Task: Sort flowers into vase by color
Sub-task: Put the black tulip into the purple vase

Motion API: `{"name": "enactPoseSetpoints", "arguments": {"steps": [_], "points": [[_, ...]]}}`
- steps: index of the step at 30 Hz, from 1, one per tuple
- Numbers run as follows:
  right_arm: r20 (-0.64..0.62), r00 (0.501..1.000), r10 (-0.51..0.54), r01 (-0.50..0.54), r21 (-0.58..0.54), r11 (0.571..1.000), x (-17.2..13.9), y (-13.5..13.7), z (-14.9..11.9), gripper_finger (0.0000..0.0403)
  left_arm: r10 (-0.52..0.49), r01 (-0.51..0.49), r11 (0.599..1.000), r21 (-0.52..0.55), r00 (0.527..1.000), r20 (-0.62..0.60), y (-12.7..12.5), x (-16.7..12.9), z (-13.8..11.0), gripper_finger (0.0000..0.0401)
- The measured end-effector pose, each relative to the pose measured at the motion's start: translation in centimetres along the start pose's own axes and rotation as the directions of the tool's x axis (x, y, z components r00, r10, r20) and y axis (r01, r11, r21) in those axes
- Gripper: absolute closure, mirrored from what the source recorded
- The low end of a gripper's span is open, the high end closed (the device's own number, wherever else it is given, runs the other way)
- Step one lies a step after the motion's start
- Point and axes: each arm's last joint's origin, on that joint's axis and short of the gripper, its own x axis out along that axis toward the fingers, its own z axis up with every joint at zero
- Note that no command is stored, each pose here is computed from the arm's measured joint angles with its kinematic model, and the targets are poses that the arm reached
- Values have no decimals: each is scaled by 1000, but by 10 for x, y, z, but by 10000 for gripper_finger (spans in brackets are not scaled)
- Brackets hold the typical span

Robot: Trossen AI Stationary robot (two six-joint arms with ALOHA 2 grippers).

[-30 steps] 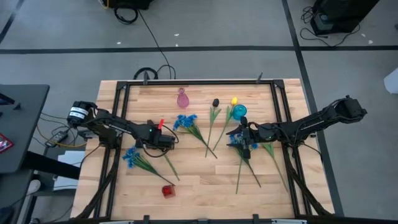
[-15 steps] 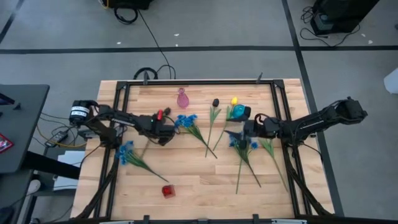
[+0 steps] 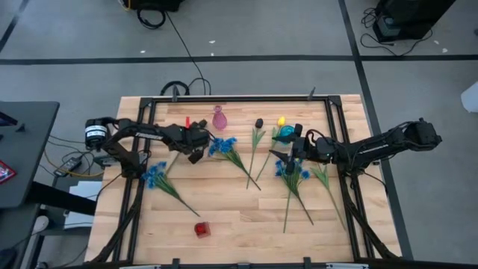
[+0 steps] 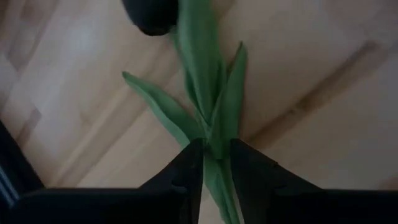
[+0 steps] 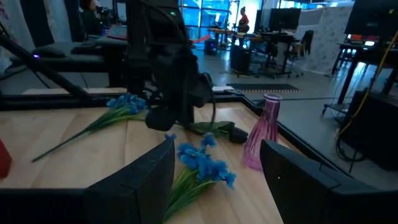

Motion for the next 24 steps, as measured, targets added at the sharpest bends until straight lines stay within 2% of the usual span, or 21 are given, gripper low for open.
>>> {"name": "enactPoseSetpoints", "arguments": {"steps": [6, 10, 17, 24], "points": [[-22, 1000, -3, 3, 17, 1000, 0, 0, -2, 155, -11, 12, 1000, 25, 1000, -22, 9, 5, 5, 317], [-34, 999, -40, 39, -9, 999, 0, -1, -3, 155, -34, 35, 999, 37, 999, -34, 14, 6, 10, 342], [-34, 995, -95, 96, 25, 995, 1, -6, -3, 155, -63, 63, 991, 114, 998, -8, 16, -16, 31, 392], [-4, 994, -105, 105, 45, 993, 1, -7, 0, 155, -80, 78, 983, 168, 997, 4, 20, -39, 48, 392]]}}
